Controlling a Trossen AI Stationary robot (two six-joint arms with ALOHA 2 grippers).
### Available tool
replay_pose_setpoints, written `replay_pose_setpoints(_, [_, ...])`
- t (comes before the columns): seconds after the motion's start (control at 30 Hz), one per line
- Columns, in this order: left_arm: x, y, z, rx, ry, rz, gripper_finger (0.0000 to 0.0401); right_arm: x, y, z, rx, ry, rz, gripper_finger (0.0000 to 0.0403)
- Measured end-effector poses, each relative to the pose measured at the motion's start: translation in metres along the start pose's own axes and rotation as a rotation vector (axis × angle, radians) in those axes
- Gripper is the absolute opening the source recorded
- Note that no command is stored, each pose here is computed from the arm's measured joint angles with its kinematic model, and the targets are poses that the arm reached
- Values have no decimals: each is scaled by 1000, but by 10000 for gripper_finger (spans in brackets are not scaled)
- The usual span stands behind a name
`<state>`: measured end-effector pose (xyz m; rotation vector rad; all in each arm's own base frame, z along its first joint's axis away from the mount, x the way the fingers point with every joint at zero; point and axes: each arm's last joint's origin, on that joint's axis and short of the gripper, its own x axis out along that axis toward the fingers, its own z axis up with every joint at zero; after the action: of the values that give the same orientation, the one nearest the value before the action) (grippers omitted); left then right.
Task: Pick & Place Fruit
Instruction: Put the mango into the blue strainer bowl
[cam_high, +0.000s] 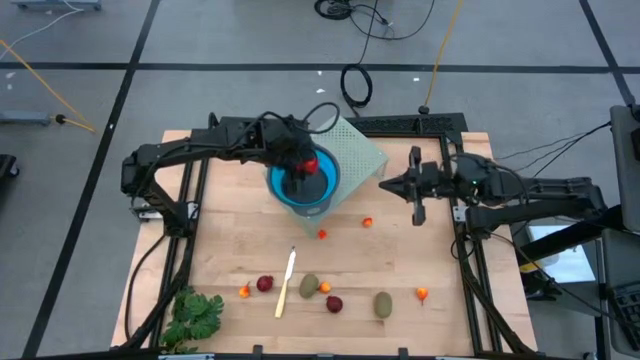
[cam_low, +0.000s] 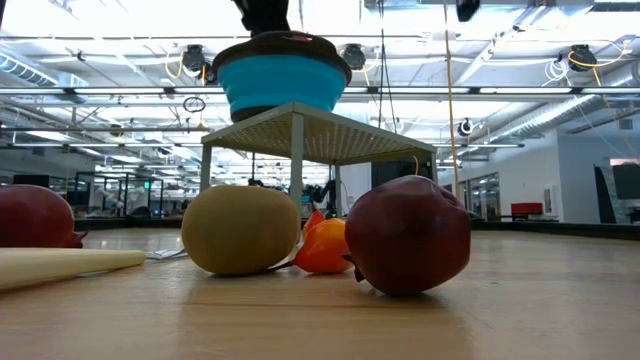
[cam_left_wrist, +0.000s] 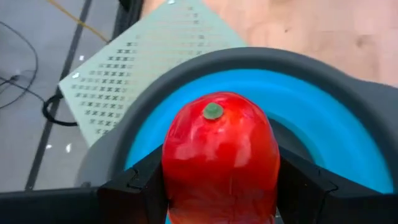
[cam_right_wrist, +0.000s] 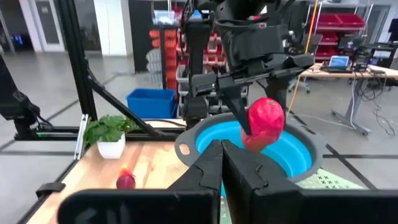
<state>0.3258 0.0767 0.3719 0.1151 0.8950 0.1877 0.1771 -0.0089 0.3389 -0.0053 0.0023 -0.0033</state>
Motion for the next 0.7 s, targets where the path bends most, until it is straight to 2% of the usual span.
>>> replay_pose_setpoints(0.33, [1,3,-1,-39,-5,-32,218,-23,1,-20,25,-52,-5,0])
replay_pose_setpoints(0.7, [27,4,-5,-72,95,-44,218,-25,1,-20,26,-49,-4,0])
